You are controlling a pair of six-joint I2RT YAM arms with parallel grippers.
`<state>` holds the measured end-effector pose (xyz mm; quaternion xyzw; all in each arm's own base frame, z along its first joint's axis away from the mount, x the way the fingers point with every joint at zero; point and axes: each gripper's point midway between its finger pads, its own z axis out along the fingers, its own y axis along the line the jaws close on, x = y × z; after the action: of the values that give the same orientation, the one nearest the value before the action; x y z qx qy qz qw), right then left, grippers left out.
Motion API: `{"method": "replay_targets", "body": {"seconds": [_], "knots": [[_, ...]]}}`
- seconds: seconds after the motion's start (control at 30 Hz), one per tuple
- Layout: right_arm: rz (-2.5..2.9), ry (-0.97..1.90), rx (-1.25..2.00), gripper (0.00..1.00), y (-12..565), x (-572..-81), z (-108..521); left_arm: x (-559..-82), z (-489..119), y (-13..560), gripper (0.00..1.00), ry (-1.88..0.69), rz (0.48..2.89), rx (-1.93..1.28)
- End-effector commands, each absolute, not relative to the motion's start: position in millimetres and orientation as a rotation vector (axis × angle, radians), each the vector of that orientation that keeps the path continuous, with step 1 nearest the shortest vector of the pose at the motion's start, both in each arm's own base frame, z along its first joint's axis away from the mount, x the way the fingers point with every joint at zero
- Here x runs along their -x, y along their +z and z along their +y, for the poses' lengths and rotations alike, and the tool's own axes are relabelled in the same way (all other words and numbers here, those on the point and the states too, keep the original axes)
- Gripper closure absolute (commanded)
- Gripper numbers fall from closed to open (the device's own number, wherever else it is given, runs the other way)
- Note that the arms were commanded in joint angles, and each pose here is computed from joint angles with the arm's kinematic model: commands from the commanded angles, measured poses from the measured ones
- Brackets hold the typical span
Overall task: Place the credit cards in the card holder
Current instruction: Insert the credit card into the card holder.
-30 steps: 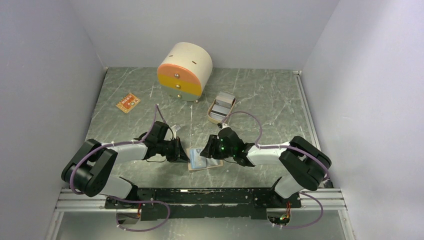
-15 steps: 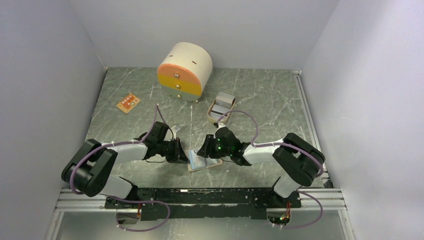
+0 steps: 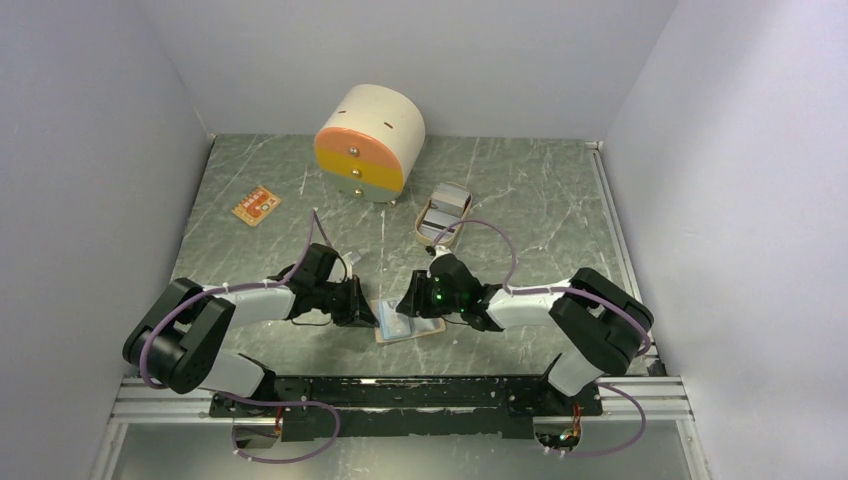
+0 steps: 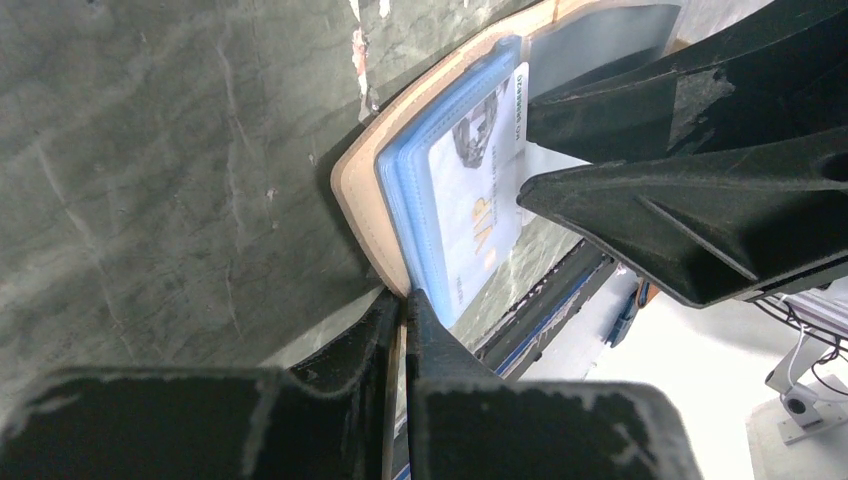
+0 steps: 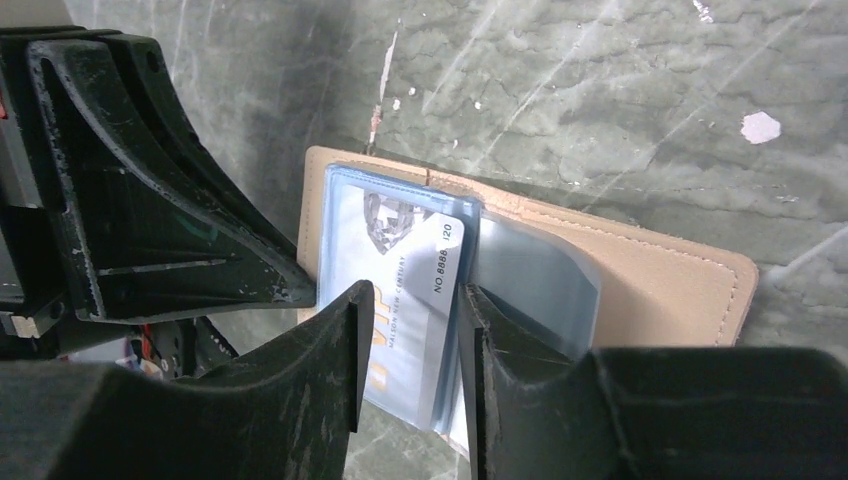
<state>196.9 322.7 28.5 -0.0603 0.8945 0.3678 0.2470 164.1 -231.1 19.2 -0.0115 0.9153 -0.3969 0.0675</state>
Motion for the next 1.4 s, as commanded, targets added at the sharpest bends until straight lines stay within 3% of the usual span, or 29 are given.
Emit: {"method": "replay_targets", "body": {"seconds": [0.0, 0.27, 0.67, 0.87, 1.37], "knots": [[2.415, 0.960, 0.162, 0.60, 34, -209, 321, -170, -236, 25, 0.91, -1.207, 2.712, -0.020], [2.392, 1.083, 0.219, 0.58, 39, -204, 344, -174, -238, 30, 0.91, -1.213, 2.694, -0.037], [2.423, 1.135, 0.326, 0.66, 35, -182, 344, -180, -239, 35, 0.91, -1.198, 2.680, -0.036], [2.454, 1.032, 0.267, 0.61, 35, -186, 330, -181, -234, 40, 0.91, -1.148, 2.680, -0.036], [2.380, 1.125, 0.127, 0.71, 52, -184, 324, -185, -236, 70, 0.91, -1.169, 2.628, -0.062]]}}
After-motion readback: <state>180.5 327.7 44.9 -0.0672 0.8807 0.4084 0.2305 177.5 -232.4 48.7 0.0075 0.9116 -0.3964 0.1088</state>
